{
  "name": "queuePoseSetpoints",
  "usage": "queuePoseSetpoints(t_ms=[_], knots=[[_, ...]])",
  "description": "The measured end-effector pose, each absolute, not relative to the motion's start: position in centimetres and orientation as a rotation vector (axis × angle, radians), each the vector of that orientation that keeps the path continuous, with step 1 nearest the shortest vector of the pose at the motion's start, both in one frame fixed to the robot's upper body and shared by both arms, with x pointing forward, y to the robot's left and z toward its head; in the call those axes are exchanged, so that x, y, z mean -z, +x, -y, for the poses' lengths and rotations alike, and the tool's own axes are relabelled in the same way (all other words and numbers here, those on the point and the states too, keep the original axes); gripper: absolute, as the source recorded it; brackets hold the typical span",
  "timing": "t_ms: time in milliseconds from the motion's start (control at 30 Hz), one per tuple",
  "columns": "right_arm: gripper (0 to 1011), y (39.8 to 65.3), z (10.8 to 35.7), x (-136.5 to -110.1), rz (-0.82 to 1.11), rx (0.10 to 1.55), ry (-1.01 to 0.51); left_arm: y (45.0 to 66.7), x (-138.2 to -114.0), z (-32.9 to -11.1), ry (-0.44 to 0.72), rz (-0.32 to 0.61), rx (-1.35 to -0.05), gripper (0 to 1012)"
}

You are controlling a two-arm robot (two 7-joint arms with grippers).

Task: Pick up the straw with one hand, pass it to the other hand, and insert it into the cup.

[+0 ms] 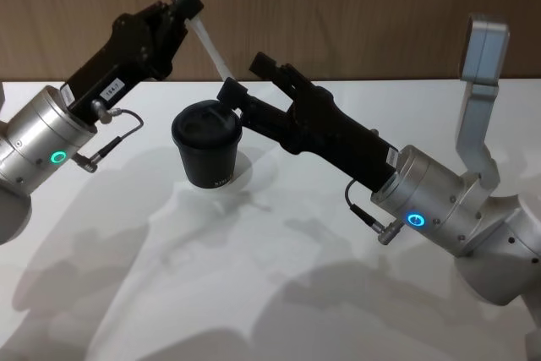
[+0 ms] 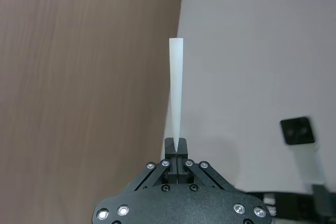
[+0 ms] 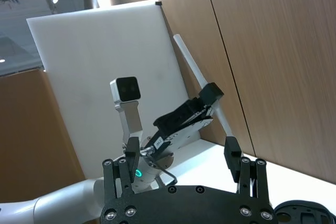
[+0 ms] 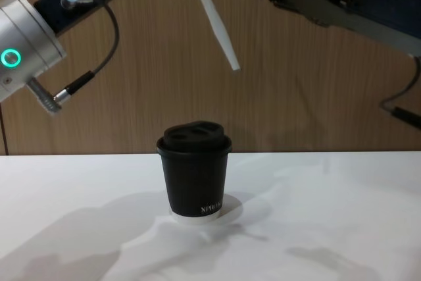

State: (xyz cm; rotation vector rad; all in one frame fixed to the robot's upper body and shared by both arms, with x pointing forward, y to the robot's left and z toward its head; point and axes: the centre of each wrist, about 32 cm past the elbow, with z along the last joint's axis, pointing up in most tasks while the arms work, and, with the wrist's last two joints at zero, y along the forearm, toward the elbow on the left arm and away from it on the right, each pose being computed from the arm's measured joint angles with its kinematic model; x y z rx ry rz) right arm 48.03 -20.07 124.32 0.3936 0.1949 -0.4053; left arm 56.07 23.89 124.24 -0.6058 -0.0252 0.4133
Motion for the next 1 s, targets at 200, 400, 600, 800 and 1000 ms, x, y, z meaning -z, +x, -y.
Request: queuePoseSetpoints(t_ms=[200, 400, 600, 800, 1000], knots=[[1001, 48.0, 20.1, -124.3, -0.195, 0.405, 0.394, 55.7, -124.6, -24.0, -0.525, 0.081, -0.477, 2], [1001, 48.0, 20.1, -124.3, -0.195, 0.405, 0.394, 55.4, -125.0, -23.9, -0.440, 0.133, -0.548, 3], [1001, 48.0, 20.1, -124.3, -0.195, 0.405, 0.394, 55.3, -125.3, -23.5, -0.349, 0.179, -0.625, 2], [1001, 48.0, 20.1, -124.3, -0.195, 0.405, 0.394, 55.1, -125.7, -23.0, -0.258, 0.223, -0.689, 3], [1001, 48.0, 20.1, -124.3, -0.195, 0.405, 0.394, 54.9, -126.1, -22.7, -0.209, 0.255, -0.729, 2]])
